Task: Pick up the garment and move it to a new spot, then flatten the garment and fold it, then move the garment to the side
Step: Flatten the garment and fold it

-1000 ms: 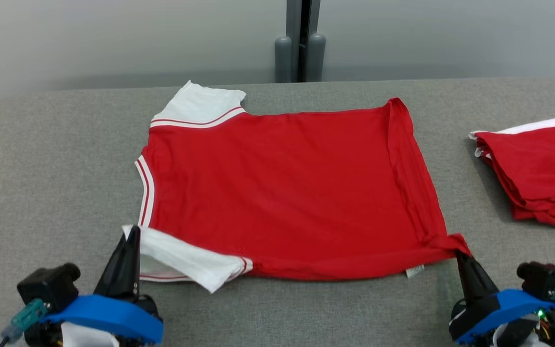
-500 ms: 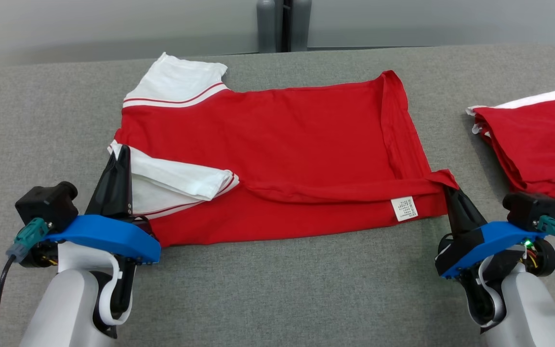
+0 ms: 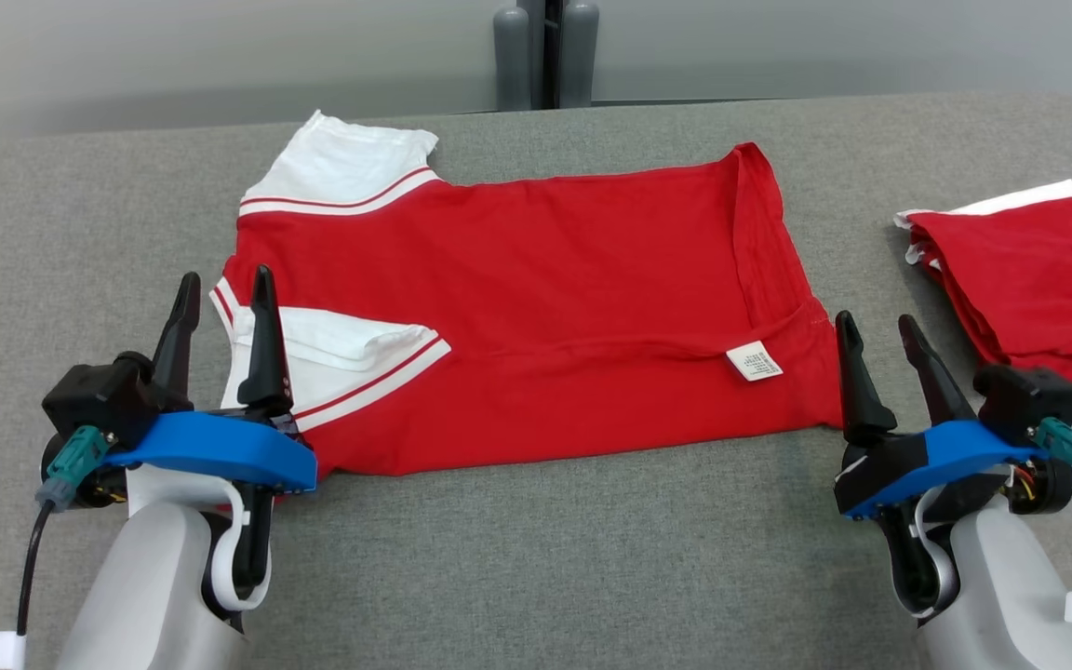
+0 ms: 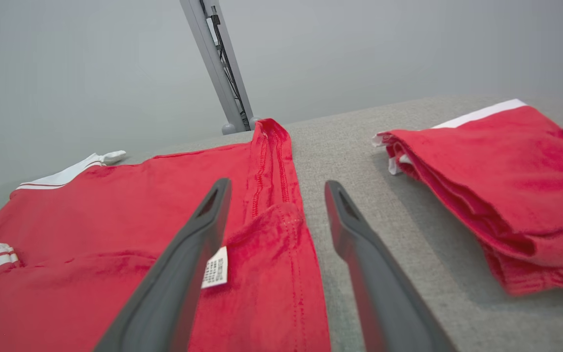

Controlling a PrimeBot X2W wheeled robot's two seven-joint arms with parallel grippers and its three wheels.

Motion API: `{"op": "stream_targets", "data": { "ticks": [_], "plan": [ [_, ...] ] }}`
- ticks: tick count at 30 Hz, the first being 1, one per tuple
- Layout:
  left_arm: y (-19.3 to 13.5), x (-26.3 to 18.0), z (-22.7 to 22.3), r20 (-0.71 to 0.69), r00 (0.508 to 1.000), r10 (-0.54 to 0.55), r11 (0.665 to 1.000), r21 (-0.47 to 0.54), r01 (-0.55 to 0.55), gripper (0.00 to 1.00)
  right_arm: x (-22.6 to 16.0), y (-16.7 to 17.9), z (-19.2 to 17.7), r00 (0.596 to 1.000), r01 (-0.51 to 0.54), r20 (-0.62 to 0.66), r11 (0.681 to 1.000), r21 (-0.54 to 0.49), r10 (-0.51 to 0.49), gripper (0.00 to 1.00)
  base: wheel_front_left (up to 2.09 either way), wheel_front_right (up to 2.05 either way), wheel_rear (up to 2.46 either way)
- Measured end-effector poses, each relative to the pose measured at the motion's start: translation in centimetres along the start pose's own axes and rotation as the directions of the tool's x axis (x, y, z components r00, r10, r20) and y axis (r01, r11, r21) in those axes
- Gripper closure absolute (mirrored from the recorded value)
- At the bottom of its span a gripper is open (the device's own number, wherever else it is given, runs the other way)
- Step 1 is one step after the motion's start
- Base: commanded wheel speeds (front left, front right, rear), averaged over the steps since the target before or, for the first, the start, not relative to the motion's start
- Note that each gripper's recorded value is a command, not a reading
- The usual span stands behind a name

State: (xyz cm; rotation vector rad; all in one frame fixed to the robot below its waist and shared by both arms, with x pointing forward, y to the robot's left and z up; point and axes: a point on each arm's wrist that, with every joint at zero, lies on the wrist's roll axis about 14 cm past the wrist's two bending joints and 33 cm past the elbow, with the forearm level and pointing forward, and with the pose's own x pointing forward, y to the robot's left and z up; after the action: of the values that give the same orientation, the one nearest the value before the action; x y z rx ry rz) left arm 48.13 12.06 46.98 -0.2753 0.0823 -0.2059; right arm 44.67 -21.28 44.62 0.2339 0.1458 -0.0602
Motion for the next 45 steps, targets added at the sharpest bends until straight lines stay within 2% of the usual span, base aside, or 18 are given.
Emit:
{"op": "stream_targets", "data": {
  "ticks": [8, 14, 17, 25, 28, 33, 44, 45],
  "plan": [
    [1.1, -2.8, -1.8, -0.055, 0.998, 0.034, 0.999, -0.016, -0.035, 0.0, -2.5, -0.3, -0.6, 1.0, 0.002, -0.003, 0.999, -0.04, -0.002, 0.0, 0.0, 0.0, 0.0],
    [3.5, -7.3, -6.4, -0.262, 0.957, 0.123, 0.99, -0.037, -0.137, 0.0, -4.0, -0.6, -1.6, 0.999, 0.008, -0.043, 0.999, -0.041, -0.01, 0.0, 0.0, 0.0, 0.0],
    [3.9, -8.4, -7.7, -0.321, 0.936, 0.147, 0.981, -0.077, -0.18, 0.0, -4.1, -0.6, -1.6, 0.999, 0.008, -0.05, 0.999, -0.045, -0.011, 0.0, 0.0, 0.0, 0.0],
    [4.0, -7.8, -9.1, -0.393, 0.905, 0.163, 0.958, -0.154, -0.24, 0.0, -3.9, -0.6, -2.1, 0.997, 0.006, -0.083, 0.998, -0.061, -0.011, 0.0, 0.0, 0.0, 0.0],
    [4.5, -7.9, -10.3, -0.449, 0.873, 0.19, 0.95, -0.139, -0.279, 0.0, -3.9, -0.9, -2.5, 0.995, 0.011, -0.102, 0.998, -0.07, -0.018, 0.0, 0.0, 0.0, 0.0],
    [4.5, -7.7, -11.1, -0.485, 0.852, 0.196, 0.946, -0.135, -0.294, 0.0, -3.5, -1.3, -2.7, 0.992, 0.022, -0.12, 0.997, -0.071, -0.03, 0.0, 0.0, 0.0, 0.0],
    [5.4, -8.5, -11.0, -0.486, 0.842, 0.235, 0.941, -0.101, -0.322, 0.0, -1.9, -0.7, -3.8, 0.987, 0.005, -0.163, 0.997, -0.071, -0.017, 0.0, 0.0, 0.0, 0.0],
    [5.4, -8.5, -11.0, -0.485, 0.842, 0.234, 0.942, -0.103, -0.32, 0.14, -1.9, -0.7, -4.0, 0.985, 0.006, -0.17, 0.998, -0.069, -0.018, 0.0, 0.0, 0.0, 0.0]
  ]
}}
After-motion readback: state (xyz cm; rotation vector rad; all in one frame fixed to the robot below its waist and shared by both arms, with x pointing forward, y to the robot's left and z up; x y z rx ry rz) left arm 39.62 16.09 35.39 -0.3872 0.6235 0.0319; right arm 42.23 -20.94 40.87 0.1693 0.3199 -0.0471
